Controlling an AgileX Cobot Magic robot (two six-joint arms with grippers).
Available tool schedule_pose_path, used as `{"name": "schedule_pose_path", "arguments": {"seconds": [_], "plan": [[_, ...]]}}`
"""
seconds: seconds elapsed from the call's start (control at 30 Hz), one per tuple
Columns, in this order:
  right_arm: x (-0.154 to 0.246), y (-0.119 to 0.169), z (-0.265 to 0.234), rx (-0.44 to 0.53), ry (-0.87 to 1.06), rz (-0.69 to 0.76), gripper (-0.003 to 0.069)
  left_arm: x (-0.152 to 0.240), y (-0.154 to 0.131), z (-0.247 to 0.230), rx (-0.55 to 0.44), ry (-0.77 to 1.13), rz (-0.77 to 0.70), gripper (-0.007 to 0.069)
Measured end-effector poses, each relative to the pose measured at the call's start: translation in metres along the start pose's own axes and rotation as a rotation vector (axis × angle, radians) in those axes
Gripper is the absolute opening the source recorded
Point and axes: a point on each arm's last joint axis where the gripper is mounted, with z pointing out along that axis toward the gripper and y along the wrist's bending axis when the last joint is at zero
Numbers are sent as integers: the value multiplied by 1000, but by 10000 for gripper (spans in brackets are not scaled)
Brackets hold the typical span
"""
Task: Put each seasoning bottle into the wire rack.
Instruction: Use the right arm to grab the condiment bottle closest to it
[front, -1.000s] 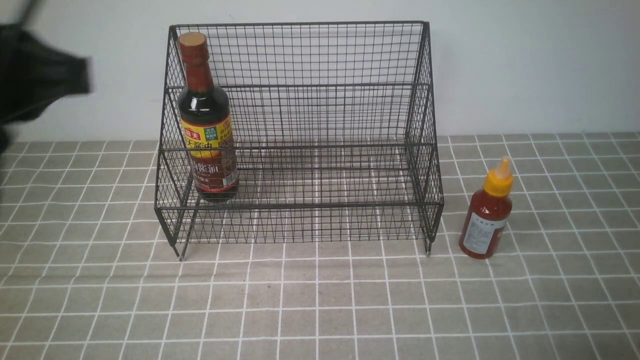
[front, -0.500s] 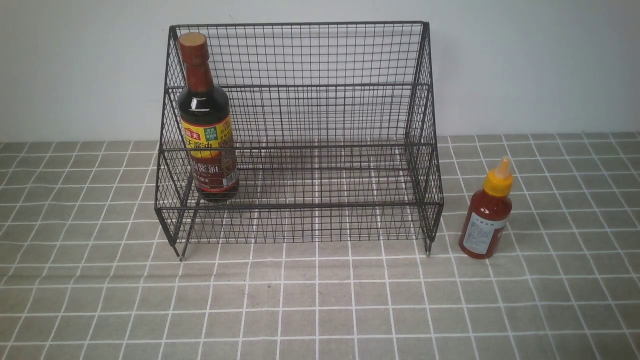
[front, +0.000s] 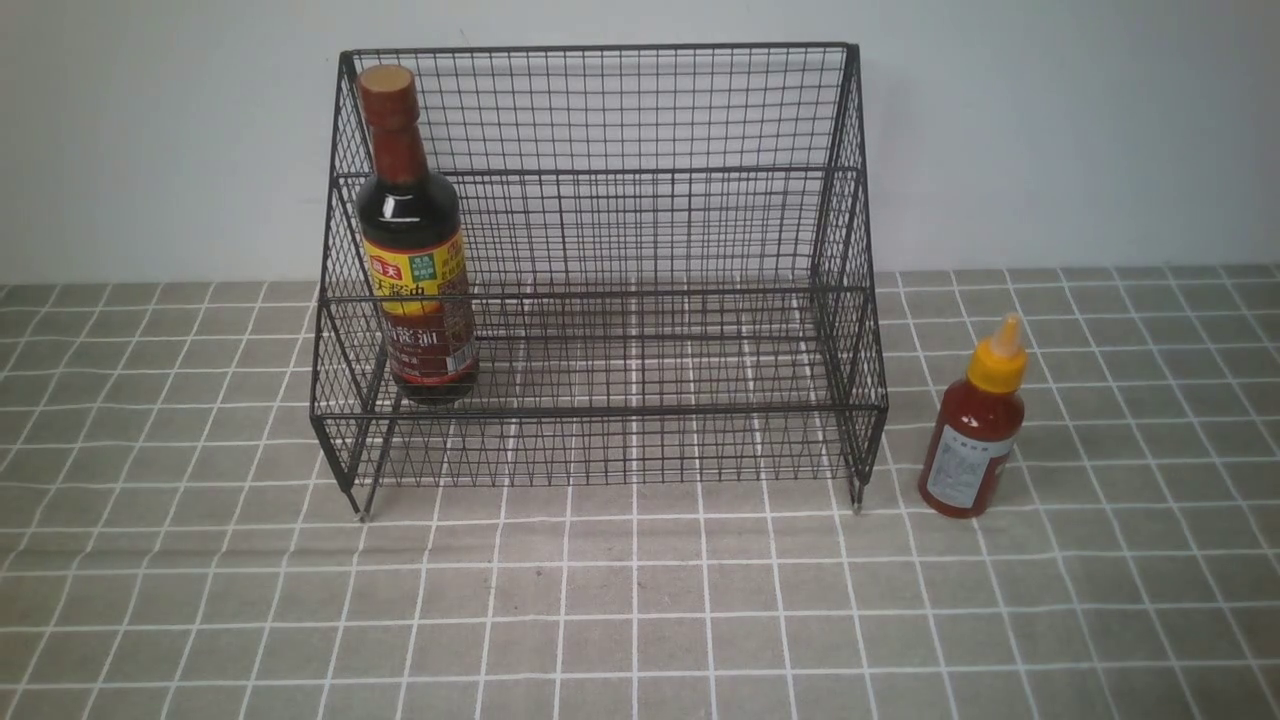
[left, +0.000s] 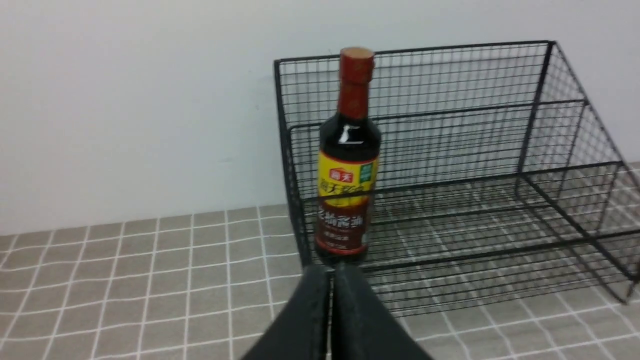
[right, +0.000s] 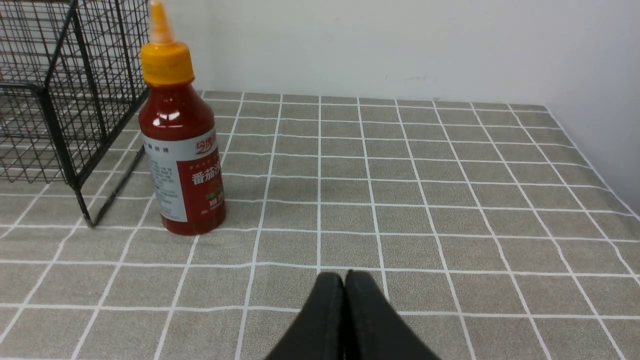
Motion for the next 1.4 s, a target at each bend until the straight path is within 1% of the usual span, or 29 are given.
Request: {"name": "schedule_pose_path", "arguments": {"seconds": [0.03,0.1,0.17,0.2,0.27,0.37,0.77,1.4], "plan": [[0,0,0,0,0,0,-13,20,1,3,-30,-10,6,-7],[0,0,0,0,0,0,-13,47,3,8,-53,-17,10,-7],[0,0,0,0,0,0,-13,83,5,16,-90,-3,7,-7],[0,0,0,0,0,0,-13,86,5,17,-92,1,8,-7],[0,0,0,0,0,0,-13,120,6,25,-107,60,7,-7],[0,0,0,0,0,0,-13,150,7,32,-112,148,13,-7],[0,0,0,0,0,23,-13,153,7,33,-115,152,22,-7],[0,0,0,2,-5,18,-13,153,7,33,-115,151,22,-7]]}}
